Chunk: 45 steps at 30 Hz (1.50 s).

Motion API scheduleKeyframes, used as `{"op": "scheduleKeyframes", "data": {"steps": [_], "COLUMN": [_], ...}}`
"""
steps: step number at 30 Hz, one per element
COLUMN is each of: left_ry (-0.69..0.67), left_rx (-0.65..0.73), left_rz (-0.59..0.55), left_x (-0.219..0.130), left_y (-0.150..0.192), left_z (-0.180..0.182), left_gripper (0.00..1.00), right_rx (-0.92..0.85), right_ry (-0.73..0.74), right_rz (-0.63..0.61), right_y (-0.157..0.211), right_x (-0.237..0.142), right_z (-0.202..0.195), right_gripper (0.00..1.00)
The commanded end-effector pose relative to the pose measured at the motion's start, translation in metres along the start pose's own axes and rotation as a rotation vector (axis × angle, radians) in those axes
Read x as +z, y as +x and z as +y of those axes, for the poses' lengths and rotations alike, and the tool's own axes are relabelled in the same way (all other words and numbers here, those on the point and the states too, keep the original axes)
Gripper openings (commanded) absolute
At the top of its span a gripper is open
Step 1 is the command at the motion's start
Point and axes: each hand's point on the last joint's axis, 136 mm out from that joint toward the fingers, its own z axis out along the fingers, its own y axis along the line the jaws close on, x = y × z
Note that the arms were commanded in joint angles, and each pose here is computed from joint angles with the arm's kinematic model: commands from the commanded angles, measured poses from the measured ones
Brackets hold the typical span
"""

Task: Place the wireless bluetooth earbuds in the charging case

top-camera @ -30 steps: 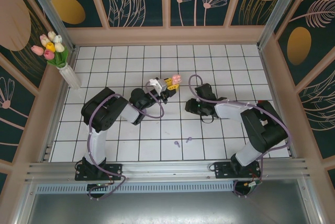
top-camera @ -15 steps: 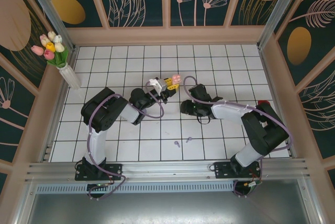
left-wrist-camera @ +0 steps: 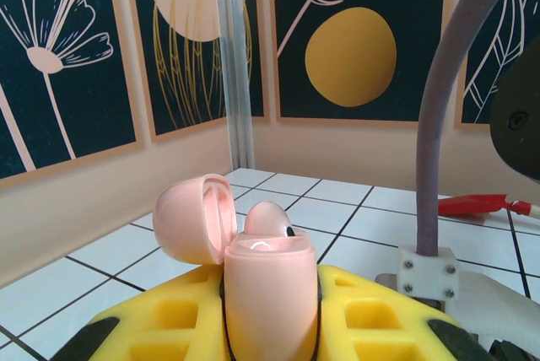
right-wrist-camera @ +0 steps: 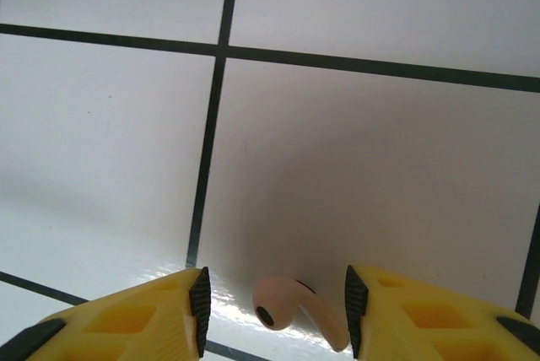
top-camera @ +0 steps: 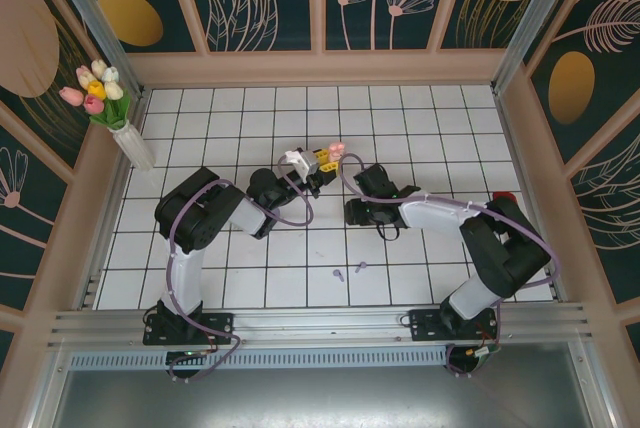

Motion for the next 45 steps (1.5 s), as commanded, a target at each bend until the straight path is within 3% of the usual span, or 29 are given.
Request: {"op": "scheduleKeyframes", "data": {"steps": [1, 16, 24, 35, 45], "left_ry": [0.002, 0.002, 0.007, 0.013, 0.014], "left_rx": [0.115, 0.115, 0.116, 0.114, 0.109], "left_rz": [-0.238, -0.238, -0.241, -0.242, -0.242], "left_x": [-0.004, -0.004, -0.004, -0.003, -0.002], "left_y": [-0.066, -0.065, -0.066, -0.066, -0.065], "left_z": [-0.003, -0.003, -0.004, -0.004, -0.004], "left_gripper": [0.0, 0.0, 0.0, 0.0, 0.0], "right_rx": [-0.028, 0.004, 0.149, 0.194, 0.179], "right_ry": [0.062, 0.11, 0.118, 0.038, 0.065], "right_rz": [0.014, 0.01, -0.023, -0.042, -0.012], "right_y": [0.003, 0.005, -0.002, -0.007, 0.004], "right_x": [0.006, 0.008, -0.001, -0.012, -0.011], "right_z": [-0.008, -0.02, -0.042, -0.038, -0.039], "right_gripper": [0.45, 0.26, 0.16, 0.27, 0.3]}}
